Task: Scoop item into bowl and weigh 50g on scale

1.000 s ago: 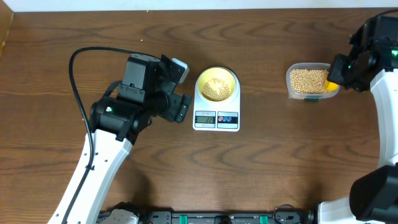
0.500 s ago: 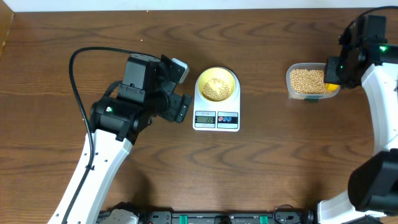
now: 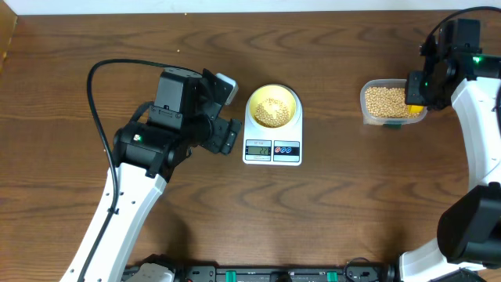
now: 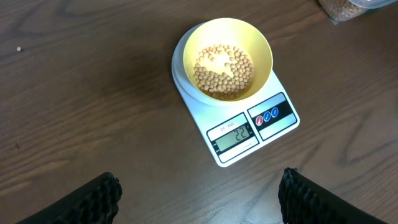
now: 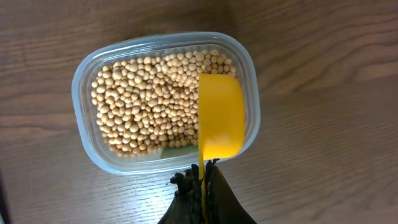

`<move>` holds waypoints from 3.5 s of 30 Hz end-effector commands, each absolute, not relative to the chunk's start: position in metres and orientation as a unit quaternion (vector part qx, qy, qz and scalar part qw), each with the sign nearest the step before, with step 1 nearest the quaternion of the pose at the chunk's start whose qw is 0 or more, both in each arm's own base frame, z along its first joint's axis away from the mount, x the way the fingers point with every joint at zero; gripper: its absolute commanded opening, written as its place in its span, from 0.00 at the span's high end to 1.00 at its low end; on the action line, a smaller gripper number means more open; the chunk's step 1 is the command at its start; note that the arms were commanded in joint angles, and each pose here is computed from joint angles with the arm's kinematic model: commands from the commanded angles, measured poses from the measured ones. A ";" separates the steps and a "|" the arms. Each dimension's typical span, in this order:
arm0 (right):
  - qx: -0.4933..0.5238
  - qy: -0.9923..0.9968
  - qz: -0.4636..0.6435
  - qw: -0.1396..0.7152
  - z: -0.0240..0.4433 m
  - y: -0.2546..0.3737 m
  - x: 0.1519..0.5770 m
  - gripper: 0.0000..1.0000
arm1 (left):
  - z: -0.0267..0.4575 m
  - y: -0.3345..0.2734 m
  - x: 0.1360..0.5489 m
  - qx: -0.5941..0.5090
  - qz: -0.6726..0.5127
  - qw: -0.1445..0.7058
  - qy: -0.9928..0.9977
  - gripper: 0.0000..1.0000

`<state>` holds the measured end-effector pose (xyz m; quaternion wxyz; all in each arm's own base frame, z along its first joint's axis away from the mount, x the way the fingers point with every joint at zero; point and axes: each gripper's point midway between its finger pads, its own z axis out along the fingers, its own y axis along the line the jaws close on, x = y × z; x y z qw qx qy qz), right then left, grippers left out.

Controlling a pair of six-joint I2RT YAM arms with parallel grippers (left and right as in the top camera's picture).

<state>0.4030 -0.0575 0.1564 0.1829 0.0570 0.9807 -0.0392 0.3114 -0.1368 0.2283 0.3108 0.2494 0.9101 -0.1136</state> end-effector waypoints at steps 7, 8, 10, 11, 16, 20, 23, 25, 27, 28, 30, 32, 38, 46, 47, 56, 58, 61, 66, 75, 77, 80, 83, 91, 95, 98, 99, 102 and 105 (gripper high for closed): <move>0.007 0.989 -0.006 0.146 0.119 -0.031 0.390 0.99 | 0.227 -0.137 0.311 0.256 -0.117 0.308 0.909 0.17; 0.003 0.990 -0.005 0.144 0.113 -0.028 0.389 0.99 | 0.227 -0.137 0.311 0.255 -0.117 0.308 0.909 0.17; -0.004 0.990 -0.002 0.142 0.109 -0.022 0.387 0.99 | 0.227 -0.137 0.311 0.255 -0.117 0.308 0.909 0.17; -0.008 0.990 0.000 0.141 0.108 -0.018 0.387 0.99 | 0.227 -0.137 0.311 0.255 -0.117 0.308 0.909 0.17; -0.016 0.988 0.031 0.151 0.110 -0.005 0.391 0.99 | 0.227 -0.137 0.311 0.255 -0.117 0.308 0.909 0.17; -0.023 0.983 0.066 0.169 0.113 0.007 0.399 0.99 | 0.227 -0.137 0.311 0.255 -0.117 0.308 0.909 0.17; -0.024 0.981 0.079 0.176 0.114 0.010 0.402 0.99 | 0.227 -0.137 0.311 0.255 -0.117 0.308 0.909 0.17; -0.025 0.980 0.085 0.175 0.113 0.012 0.401 0.99 | 0.227 -0.137 0.311 0.255 -0.117 0.308 0.909 0.17; -0.023 0.981 0.085 0.174 0.112 0.012 0.401 0.99 | 0.227 -0.137 0.311 0.255 -0.117 0.308 0.909 0.17; -0.023 0.981 0.085 0.174 0.112 0.011 0.401 0.99 | 0.227 -0.137 0.311 0.255 -0.117 0.308 0.909 0.17; -0.020 0.981 0.085 0.174 0.112 0.009 0.401 0.99 | 0.227 -0.137 0.311 0.255 -0.117 0.308 0.909 0.17; -0.018 0.980 0.090 0.175 0.113 0.008 0.401 0.99 | 0.227 -0.137 0.311 0.255 -0.117 0.308 0.909 0.17; -0.002 0.972 0.151 0.182 0.119 0.008 0.401 0.99 | 0.227 -0.137 0.311 0.255 -0.117 0.308 0.909 0.17; 0.016 0.969 0.171 0.180 0.116 0.000 0.398 0.99 | 0.227 -0.137 0.311 0.256 -0.117 0.308 0.909 0.17; 0.016 0.969 0.171 0.178 0.114 0.000 0.396 0.99 | 0.227 -0.137 0.311 0.255 -0.117 0.308 0.909 0.17; 0.030 0.959 0.216 0.180 0.115 0.000 0.393 0.99 | 0.227 -0.137 0.311 0.255 -0.117 0.308 0.909 0.17; 0.038 0.957 0.221 0.183 0.116 -0.006 0.394 0.99 | 0.227 -0.137 0.311 0.255 -0.117 0.308 0.909 0.17; 0.062 0.955 0.223 0.184 0.116 -0.017 0.393 0.99 | 0.227 -0.137 0.311 0.255 -0.117 0.308 0.909 0.17; 0.078 0.947 0.246 0.190 0.121 -0.024 0.392 0.99 | 0.227 -0.137 0.311 0.255 -0.117 0.308 0.909 0.17; 0.130 0.913 0.324 0.213 0.131 -0.051 0.385 0.99 | 0.227 -0.137 0.311 0.255 -0.117 0.308 0.909 0.17; 0.140 0.902 0.343 0.222 0.137 -0.057 0.384 0.99 | 0.227 -0.137 0.311 0.255 -0.117 0.308 0.909 0.17; 0.154 0.890 0.359 0.234 0.143 -0.068 0.383 0.99 | 0.227 -0.137 0.311 0.256 -0.117 0.308 0.909 0.17; 0.154 0.877 0.382 0.246 0.151 -0.069 0.384 0.99 | 0.227 -0.137 0.311 0.255 -0.117 0.308 0.909 0.17; 0.159 0.841 0.437 0.275 0.171 -0.076 0.383 0.99 | 0.227 -0.137 0.311 0.255 -0.117 0.308 0.909 0.17; 0.181 0.828 0.456 0.271 0.177 -0.078 0.384 0.99 | 0.227 -0.137 0.311 0.255 -0.117 0.308 0.909 0.17; 0.196 0.821 0.466 0.265 0.179 -0.077 0.386 0.99 | 0.227 -0.137 0.311 0.255 -0.117 0.308 0.909 0.17; 0.197 0.818 0.472 0.264 0.181 -0.074 0.388 0.99 | 0.227 -0.137 0.311 0.255 -0.117 0.308 0.909 0.17; 0.197 0.815 0.480 0.258 0.183 -0.066 0.393 0.99 | 0.227 -0.137 0.311 0.255 -0.117 0.308 0.909 0.17; 0.180 0.815 0.487 0.258 0.187 -0.051 0.401 0.99 | 0.227 -0.137 0.311 0.256 -0.117 0.308 0.909 0.17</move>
